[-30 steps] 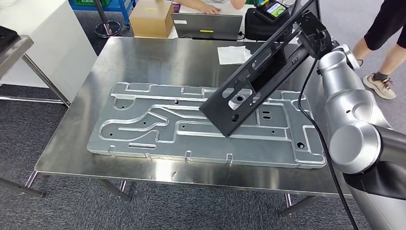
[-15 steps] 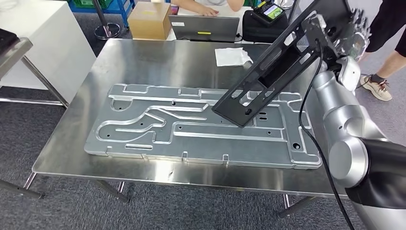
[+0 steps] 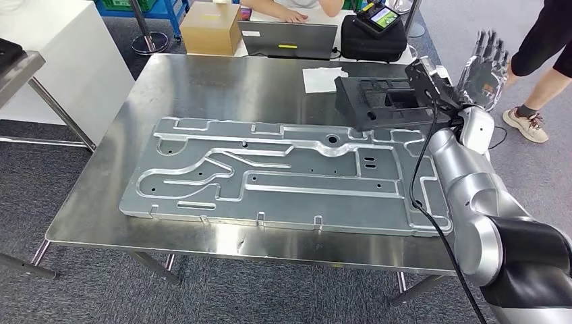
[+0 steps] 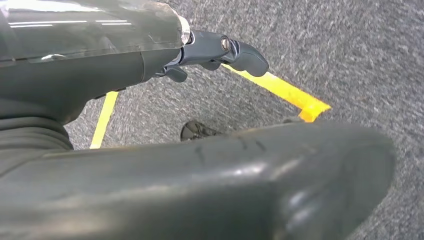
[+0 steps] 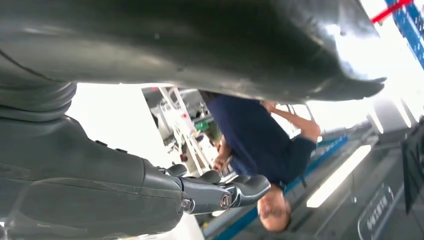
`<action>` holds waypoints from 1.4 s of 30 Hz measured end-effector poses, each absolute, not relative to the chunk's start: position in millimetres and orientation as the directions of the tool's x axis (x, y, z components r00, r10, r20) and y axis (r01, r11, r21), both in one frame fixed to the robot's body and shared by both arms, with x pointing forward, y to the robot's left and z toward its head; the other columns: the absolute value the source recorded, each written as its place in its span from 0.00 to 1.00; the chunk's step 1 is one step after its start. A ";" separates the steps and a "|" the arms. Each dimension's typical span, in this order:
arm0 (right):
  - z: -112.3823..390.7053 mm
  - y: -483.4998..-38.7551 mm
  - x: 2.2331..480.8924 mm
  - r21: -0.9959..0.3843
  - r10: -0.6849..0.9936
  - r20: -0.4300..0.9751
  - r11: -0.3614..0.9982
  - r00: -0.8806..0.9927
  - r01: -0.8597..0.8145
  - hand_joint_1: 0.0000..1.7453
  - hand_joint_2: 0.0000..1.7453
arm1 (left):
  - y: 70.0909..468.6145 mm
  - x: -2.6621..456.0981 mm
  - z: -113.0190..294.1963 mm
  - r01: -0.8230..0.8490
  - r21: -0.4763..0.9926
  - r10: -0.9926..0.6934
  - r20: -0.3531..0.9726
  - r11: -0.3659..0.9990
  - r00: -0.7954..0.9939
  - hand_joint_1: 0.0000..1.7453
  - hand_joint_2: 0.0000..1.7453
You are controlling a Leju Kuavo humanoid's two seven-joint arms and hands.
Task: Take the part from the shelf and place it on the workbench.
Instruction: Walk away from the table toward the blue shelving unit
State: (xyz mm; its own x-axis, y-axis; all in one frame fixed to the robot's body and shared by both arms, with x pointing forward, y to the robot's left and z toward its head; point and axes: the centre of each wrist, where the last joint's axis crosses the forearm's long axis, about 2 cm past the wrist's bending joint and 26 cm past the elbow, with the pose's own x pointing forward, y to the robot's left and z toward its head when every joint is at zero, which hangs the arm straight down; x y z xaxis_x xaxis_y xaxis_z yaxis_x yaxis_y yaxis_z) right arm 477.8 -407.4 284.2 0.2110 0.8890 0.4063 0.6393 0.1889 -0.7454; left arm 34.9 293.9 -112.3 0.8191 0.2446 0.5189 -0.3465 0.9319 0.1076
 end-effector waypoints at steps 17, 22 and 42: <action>272.0 -422.4 474.3 -0.740 0.820 0.532 0.328 0.213 0.587 0.00 0.00 | 292.8 33.6 -112.4 -0.342 0.102 0.243 0.520 0.934 0.819 0.00 0.00; 271.1 -428.4 473.1 -0.718 0.799 0.574 0.387 0.178 0.579 0.00 0.00 | 291.9 32.9 -112.5 -0.343 0.100 0.246 0.518 0.934 0.819 0.00 0.00; 226.2 -419.6 436.7 0.108 0.008 0.907 0.962 -0.420 0.251 0.00 0.00 | 286.9 26.6 -113.1 -0.477 0.062 0.377 0.527 0.877 0.762 0.00 0.00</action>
State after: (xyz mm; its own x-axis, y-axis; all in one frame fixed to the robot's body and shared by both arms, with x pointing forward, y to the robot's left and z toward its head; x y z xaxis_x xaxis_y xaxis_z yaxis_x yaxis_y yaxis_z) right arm 436.7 -419.6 226.2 -0.4201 0.0079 0.9074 0.2512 0.9619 0.1079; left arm 26.6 286.9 -113.1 0.7620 0.3767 0.5268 -0.4767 0.8769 0.0625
